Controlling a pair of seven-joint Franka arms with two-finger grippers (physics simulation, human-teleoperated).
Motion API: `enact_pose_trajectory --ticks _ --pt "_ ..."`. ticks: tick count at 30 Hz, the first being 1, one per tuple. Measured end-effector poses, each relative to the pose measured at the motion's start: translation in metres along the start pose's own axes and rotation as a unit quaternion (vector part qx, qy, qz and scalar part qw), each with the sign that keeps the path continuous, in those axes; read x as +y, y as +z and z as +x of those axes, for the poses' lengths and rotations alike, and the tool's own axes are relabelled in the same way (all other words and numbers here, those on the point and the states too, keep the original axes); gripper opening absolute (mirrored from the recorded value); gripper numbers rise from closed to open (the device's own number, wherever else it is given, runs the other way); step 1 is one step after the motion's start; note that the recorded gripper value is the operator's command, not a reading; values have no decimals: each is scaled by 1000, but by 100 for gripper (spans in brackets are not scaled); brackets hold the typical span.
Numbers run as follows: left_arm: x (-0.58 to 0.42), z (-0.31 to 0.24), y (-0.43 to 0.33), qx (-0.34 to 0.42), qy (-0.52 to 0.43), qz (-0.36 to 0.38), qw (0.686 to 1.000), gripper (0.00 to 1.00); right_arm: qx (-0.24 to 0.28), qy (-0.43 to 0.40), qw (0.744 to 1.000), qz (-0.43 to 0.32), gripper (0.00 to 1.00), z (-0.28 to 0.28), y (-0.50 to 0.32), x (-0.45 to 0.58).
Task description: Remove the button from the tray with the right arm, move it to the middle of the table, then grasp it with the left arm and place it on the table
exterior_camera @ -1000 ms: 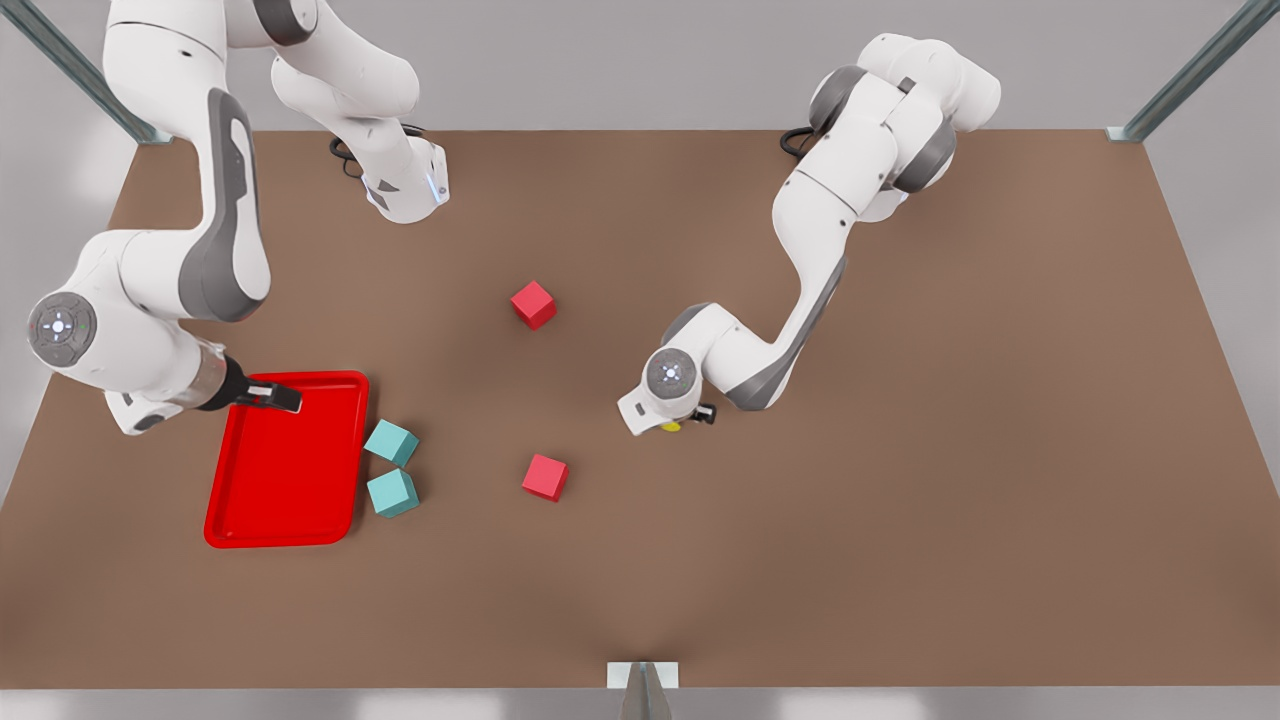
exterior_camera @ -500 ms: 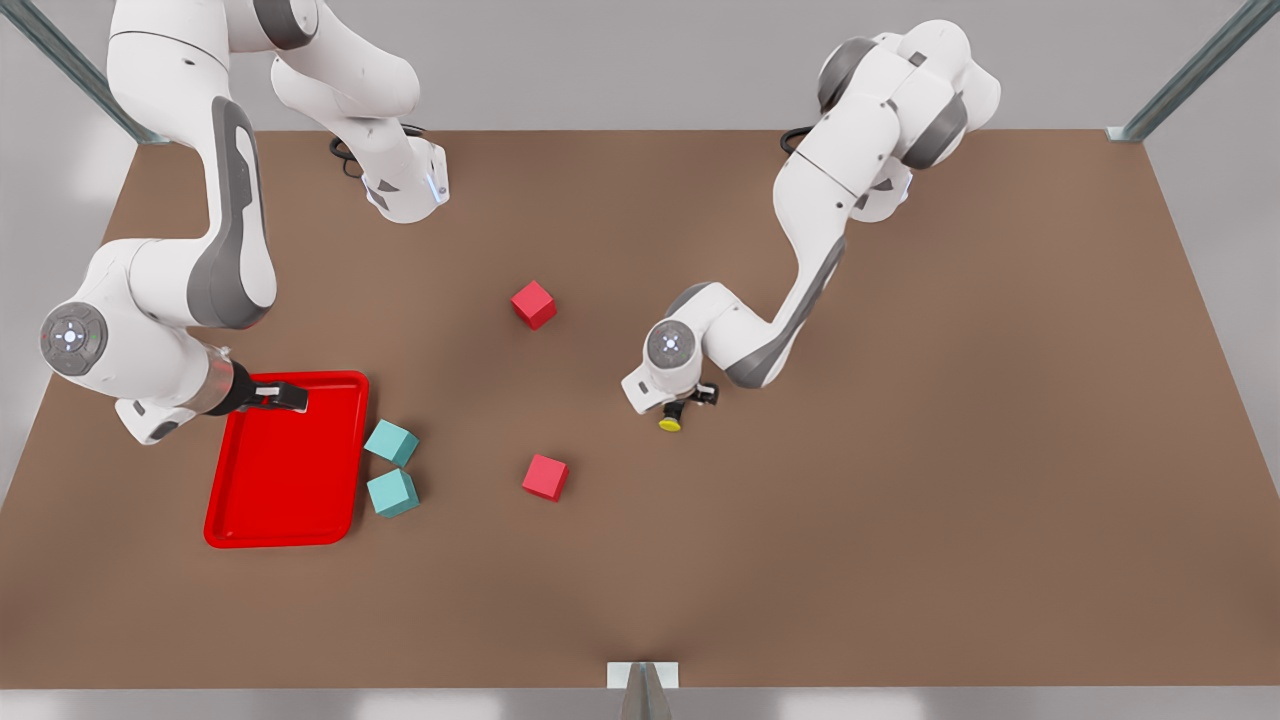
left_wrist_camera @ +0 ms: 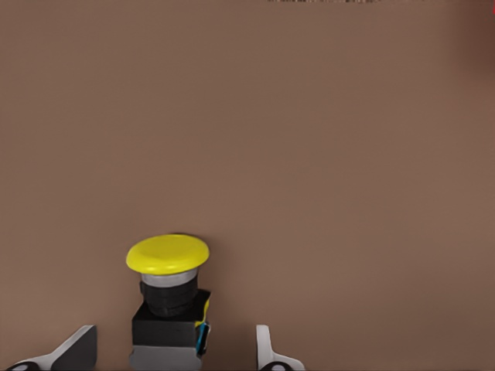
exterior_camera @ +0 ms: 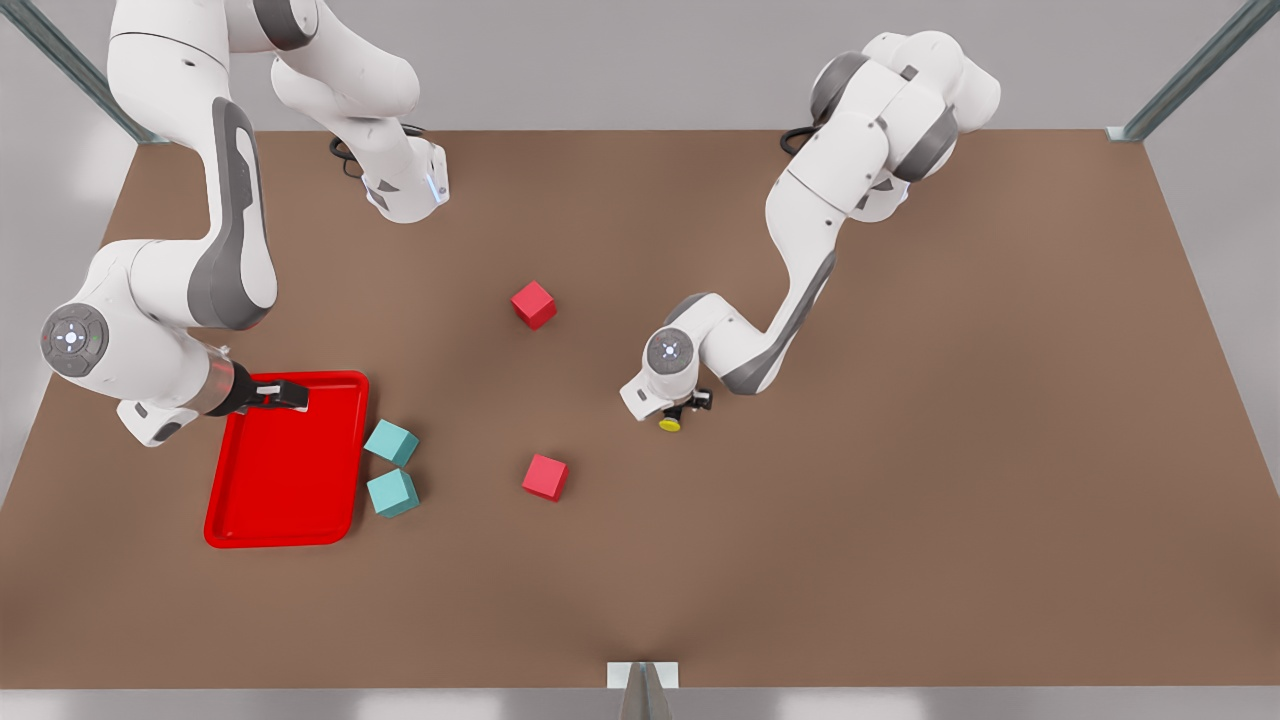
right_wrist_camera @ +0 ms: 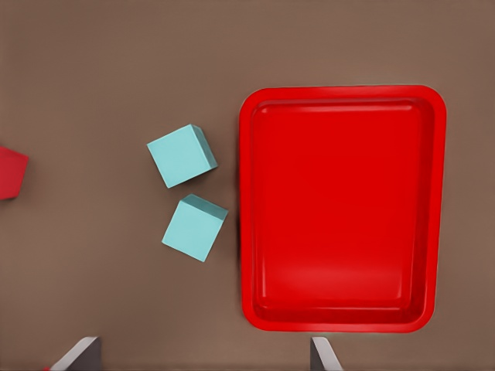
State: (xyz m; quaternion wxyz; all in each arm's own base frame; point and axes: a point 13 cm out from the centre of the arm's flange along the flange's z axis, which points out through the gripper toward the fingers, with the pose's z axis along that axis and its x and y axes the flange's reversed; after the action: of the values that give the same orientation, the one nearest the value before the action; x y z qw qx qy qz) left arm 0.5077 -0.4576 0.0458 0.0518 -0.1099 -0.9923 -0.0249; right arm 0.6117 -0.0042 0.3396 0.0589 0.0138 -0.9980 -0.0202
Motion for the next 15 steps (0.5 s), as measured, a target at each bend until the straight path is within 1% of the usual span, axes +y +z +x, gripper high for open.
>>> enact_pose_trajectory --ticks 5,6,7,8,10,13,15 --pt "1 -3 10 -4 -3 1 1000 100 0 -4 1000 0 100 0 0 0" --pt "0 -3 11 -5 -4 1 1000 96 0 -5 1000 0 100 0 0 0" --pt "0 -3 11 -5 -5 1 1000 84 0 -6 1000 0 100 0 0 0" --pt "0 -4 12 -6 -6 2 1000 68 0 -6 1000 0 100 0 0 0" --pt "1 -5 11 -7 -8 2 1000 55 0 -8 1000 0 100 0 0 0" --pt "2 -6 10 -8 -12 2 1000 50 0 -9 1000 0 100 0 0 0" --pt "2 -6 7 -9 -15 2 1000 50 1 -10 1000 0 100 0 0 0"
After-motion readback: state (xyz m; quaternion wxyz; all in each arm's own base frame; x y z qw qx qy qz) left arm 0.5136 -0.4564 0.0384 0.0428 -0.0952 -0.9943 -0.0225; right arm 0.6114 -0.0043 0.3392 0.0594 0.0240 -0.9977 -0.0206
